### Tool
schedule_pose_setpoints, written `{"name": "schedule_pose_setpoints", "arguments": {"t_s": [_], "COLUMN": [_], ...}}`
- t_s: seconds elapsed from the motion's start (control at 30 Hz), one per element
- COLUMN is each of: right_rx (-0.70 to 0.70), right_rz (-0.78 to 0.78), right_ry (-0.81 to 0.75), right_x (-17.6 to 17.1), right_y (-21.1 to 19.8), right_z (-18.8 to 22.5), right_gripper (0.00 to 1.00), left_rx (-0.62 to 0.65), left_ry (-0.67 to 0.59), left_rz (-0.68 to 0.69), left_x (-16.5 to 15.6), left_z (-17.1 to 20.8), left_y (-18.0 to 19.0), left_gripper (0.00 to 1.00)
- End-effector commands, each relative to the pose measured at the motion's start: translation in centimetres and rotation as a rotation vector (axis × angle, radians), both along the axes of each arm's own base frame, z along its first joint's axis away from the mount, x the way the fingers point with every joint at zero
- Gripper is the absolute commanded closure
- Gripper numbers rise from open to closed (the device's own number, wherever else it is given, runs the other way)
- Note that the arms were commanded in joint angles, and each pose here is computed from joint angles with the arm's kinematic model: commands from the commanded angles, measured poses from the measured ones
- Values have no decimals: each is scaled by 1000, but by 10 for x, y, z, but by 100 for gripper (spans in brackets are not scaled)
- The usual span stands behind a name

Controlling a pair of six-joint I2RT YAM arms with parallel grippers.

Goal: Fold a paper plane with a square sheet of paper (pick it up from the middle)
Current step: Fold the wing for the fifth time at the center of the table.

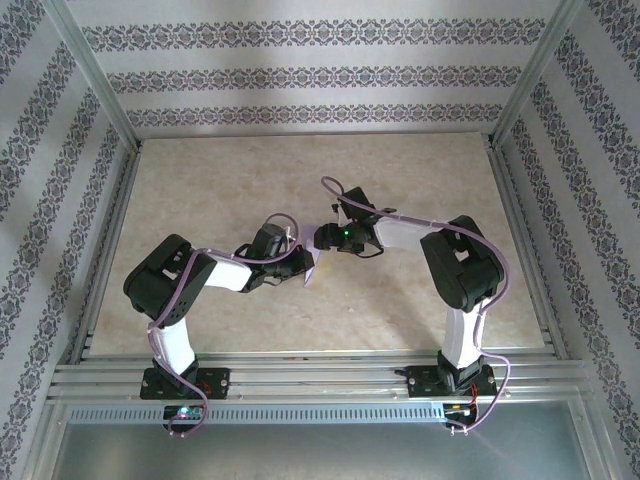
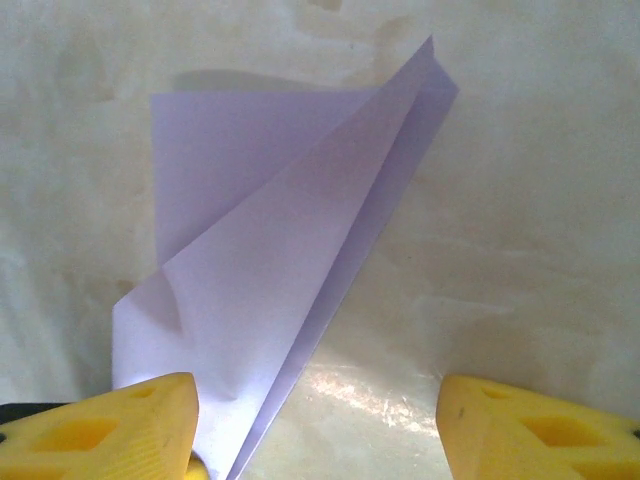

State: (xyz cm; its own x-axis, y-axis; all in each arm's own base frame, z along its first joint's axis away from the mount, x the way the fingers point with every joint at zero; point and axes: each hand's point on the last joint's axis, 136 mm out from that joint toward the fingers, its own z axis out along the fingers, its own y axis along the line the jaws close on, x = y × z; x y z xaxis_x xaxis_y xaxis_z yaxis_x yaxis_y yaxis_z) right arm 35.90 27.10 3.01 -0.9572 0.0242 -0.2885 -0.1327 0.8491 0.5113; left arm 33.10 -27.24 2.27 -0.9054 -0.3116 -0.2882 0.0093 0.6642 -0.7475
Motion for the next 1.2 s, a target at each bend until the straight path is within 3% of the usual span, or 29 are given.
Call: {"name": "schedule_pose_setpoints", "arguments": {"t_s": [0.0,0.1,0.2,0.33,0.47,0.67,1.17], "right_rx": [128,218,314,395,429,430,362], "right_rz": [29,44,65,88,94,98,48], "right_ry": [-25,-104,-133,-81,-37,0,63], "right_x": [-2,1,-2,-11,-11,-9,-9], "right_y": [10,12,19,29,37,42,30], "right_z": [20,49,63,52,37,23,-7], "right_gripper": [35,38,47,64,73,79,83], "left_rx": [129,135,142,151,157,168,169], "left_ry": [144,155,168,181,197,211,231], "left_rz": [65,71,72,76,68,69,65], "left_x": [-19,-20,-22,-22,-24,-25,-25], "left_z": [-54,-56,-59,-60,-61,-64,-67], "left_y": [29,31,32,34,33,34,33], "left_gripper": [90,90,90,90,90,90,90]}}
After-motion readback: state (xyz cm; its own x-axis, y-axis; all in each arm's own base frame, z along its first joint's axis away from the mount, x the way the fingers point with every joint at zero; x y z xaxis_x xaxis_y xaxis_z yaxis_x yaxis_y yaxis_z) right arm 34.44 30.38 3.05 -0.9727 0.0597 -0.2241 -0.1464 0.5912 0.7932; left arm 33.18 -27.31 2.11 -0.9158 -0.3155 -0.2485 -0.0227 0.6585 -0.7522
